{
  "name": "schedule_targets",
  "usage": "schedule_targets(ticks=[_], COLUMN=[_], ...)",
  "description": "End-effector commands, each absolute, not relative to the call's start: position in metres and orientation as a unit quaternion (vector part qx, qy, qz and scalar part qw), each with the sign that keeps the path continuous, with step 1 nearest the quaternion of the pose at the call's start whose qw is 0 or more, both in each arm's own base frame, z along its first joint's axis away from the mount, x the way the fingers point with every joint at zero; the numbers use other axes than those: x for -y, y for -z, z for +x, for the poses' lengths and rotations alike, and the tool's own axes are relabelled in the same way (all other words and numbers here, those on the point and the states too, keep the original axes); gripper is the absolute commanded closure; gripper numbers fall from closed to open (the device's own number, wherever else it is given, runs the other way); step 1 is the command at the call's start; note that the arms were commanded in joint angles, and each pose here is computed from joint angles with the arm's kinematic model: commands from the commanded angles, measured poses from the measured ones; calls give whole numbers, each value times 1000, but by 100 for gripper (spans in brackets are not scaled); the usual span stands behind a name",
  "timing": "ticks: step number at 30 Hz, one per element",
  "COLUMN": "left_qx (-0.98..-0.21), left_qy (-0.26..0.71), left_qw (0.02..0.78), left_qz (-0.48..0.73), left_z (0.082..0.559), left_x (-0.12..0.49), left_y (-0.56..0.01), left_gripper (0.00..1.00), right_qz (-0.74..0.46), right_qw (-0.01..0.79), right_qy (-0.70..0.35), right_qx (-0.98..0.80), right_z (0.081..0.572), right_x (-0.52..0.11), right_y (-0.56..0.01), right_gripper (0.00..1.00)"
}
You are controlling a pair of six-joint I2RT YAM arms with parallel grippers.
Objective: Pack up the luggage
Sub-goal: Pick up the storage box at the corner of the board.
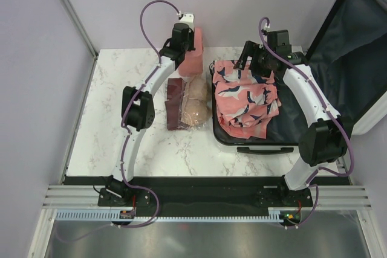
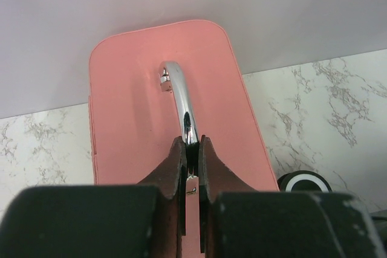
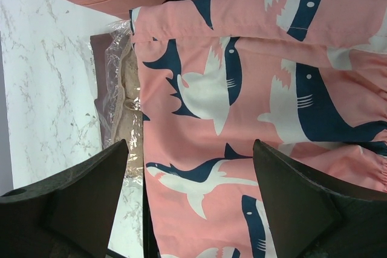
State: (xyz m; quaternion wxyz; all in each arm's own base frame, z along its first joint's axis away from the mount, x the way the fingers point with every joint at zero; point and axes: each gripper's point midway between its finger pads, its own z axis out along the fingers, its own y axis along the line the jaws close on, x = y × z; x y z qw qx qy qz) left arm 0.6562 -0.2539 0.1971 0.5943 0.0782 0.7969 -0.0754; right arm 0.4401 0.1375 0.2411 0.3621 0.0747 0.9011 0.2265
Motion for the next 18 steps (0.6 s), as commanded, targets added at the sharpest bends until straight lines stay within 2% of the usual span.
schedule_targets(ticks=[1, 7, 10, 17, 18], left_qx=[-671, -649, -642, -641, -651], left_qy=[99, 99, 105, 106, 103], left_qw=[733, 754, 758, 759, 751], left_qz=[41, 41, 42, 45, 45], left_z=[647, 633, 623, 589, 585], left_x=[239, 233, 229, 222, 222], left_y=[-367, -400, -413, -436, -426], left_gripper=[98, 98, 98, 98, 98], right_qz=[71, 65, 38, 35, 35], right_qw=[368, 379, 391, 383, 382], right_qy=[-224, -216, -176, -204, -204], right_qx=[-900, -898, -903, -900, -901], right_z=[441, 442, 444, 444, 443], right_x=[-139, -140, -140, -154, -154], right_y=[-247, -255, -265, -268, -267], right_gripper=[8, 9, 8, 8, 8])
